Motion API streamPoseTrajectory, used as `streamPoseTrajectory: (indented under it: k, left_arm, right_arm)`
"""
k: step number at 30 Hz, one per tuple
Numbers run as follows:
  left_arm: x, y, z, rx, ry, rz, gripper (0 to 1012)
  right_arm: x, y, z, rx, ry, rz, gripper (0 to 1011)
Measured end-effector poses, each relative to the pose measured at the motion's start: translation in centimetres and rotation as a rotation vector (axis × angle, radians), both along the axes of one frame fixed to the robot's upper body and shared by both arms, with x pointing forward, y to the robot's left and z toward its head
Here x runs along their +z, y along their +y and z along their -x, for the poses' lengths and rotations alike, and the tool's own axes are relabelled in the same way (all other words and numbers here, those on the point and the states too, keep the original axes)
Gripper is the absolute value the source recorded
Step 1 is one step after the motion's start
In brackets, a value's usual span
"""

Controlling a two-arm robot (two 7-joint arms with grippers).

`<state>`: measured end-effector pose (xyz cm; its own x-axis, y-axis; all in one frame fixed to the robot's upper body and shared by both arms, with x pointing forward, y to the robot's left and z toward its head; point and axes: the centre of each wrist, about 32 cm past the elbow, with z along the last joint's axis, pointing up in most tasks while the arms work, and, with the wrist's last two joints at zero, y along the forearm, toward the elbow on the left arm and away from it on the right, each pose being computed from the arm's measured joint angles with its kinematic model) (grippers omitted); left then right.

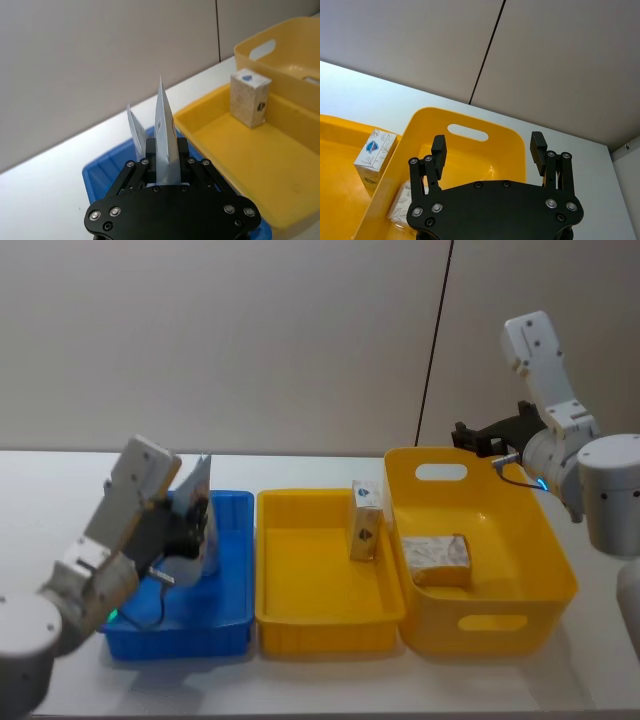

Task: Bimanual collaborative sorting of washing and personal care products

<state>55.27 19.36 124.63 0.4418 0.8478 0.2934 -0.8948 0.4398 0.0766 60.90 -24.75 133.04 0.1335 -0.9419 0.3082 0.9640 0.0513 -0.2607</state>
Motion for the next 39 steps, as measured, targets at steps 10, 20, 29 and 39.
streamPoseTrajectory:
  k: [10, 20, 29, 39]
  left_arm:
    - [5.37, 1.22, -0.68, -0.103, -0.039, 0.015, 217]
    - [9.49, 2.27, -0.71, -0.24, -0.067, 0.079, 217]
    - [12.46, 2.67, -0.85, -0.335, -0.156, 0.115, 217]
    - [14.57, 2.3, -0.95, -0.352, -0.274, 0.101, 217]
  right_arm:
    - [0.0, 0.0, 0.0, 0.0, 0.0, 0.0, 1004]
    - [0.0, 0.0, 0.0, 0.0, 0.0, 0.0, 1004]
    - [0.0, 0.1, -0.1, 0.012, -0.009, 0.006, 1004]
    - [0.2, 0.1, -0.1, 0.099, -0.04, 0.02, 1004]
